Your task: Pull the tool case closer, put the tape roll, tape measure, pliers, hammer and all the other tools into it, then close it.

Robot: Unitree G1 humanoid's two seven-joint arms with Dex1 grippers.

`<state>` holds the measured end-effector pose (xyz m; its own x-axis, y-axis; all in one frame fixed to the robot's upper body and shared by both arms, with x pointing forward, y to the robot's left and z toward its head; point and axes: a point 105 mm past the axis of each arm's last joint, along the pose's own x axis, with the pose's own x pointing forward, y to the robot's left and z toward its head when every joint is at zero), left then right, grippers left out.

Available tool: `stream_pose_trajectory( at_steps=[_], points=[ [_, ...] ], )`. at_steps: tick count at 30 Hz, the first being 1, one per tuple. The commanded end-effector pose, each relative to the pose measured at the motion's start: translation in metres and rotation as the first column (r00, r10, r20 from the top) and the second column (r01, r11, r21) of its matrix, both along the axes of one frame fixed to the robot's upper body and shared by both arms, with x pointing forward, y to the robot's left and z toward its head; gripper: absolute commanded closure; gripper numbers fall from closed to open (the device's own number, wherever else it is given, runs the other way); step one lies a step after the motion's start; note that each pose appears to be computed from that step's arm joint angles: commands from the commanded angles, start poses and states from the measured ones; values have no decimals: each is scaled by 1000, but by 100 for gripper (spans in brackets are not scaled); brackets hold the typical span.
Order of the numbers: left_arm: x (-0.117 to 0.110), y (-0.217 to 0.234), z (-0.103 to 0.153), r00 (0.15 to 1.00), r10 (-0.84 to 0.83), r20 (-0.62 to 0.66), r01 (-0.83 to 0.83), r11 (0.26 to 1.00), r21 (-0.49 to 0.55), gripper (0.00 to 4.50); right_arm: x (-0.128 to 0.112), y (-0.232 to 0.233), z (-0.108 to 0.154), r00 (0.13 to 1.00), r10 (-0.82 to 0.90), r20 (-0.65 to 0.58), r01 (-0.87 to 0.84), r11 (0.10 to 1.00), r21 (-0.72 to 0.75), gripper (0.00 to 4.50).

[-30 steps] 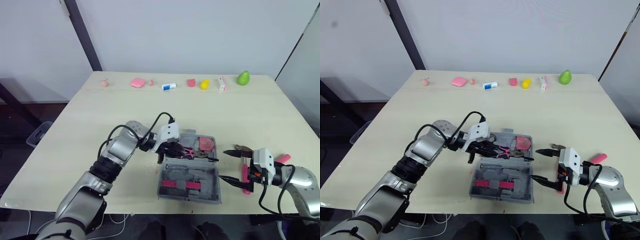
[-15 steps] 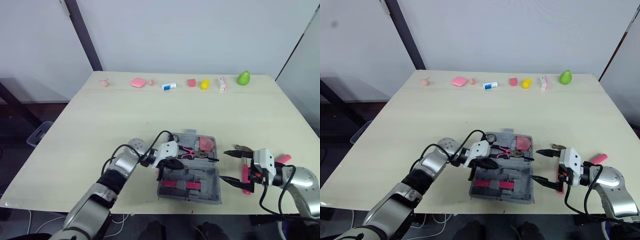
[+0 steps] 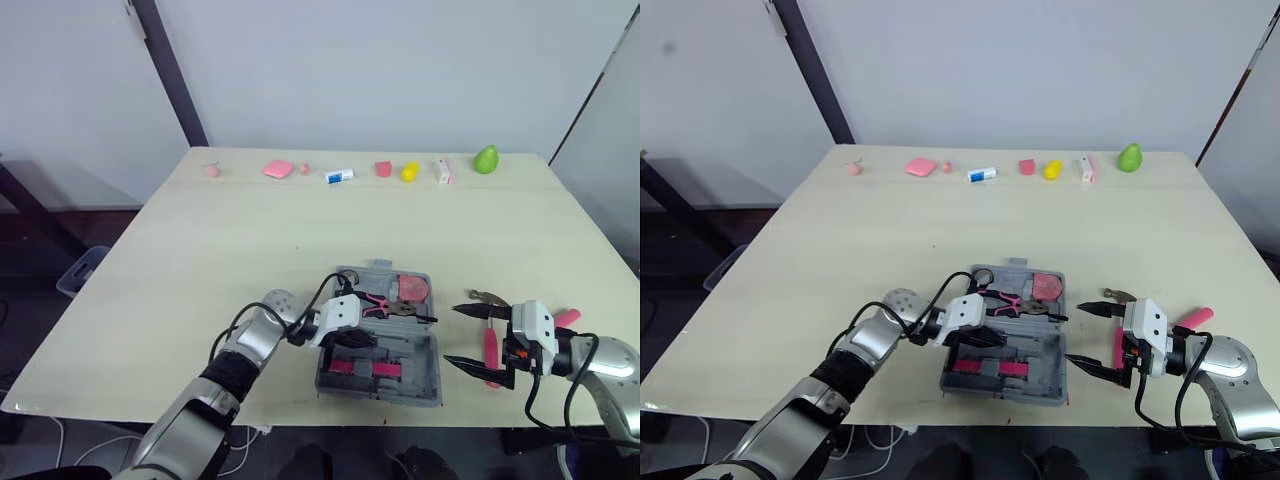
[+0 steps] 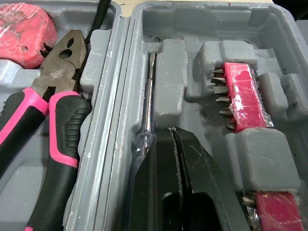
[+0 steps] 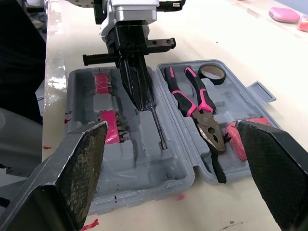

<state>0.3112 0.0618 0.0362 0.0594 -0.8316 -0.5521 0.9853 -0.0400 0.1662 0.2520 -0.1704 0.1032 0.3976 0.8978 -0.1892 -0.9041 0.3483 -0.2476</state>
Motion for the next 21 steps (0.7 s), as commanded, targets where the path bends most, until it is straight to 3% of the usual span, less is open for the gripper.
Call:
stream_pose_trajectory(
  at_steps=[1, 7, 13, 16, 21],
  points=[
    [1, 4, 0, 998, 54, -33, -56, 997, -61, 445, 0, -2, 12, 999, -5, 43, 4, 1000, 24, 0],
    [4, 4, 63, 995, 99, -6, -95, 929, -359, 445, 0, -7, 15, 997, -65, 34, 61, 994, 96, 0],
    [14, 42, 104, 957, 290, -15, -254, 810, -528, 445, 0, -25, 11, 976, -217, 18, 211, 961, 178, 0],
    [9, 76, 100, 914, 402, -57, -369, 763, -530, 391, -2, -46, -1, 934, -357, 5, 351, 920, 177, 0],
    [-8, 140, 75, 785, 616, -56, -557, 664, -499, 231, -19, -83, -12, 857, -515, -26, 509, 838, 194, 0]
  ],
)
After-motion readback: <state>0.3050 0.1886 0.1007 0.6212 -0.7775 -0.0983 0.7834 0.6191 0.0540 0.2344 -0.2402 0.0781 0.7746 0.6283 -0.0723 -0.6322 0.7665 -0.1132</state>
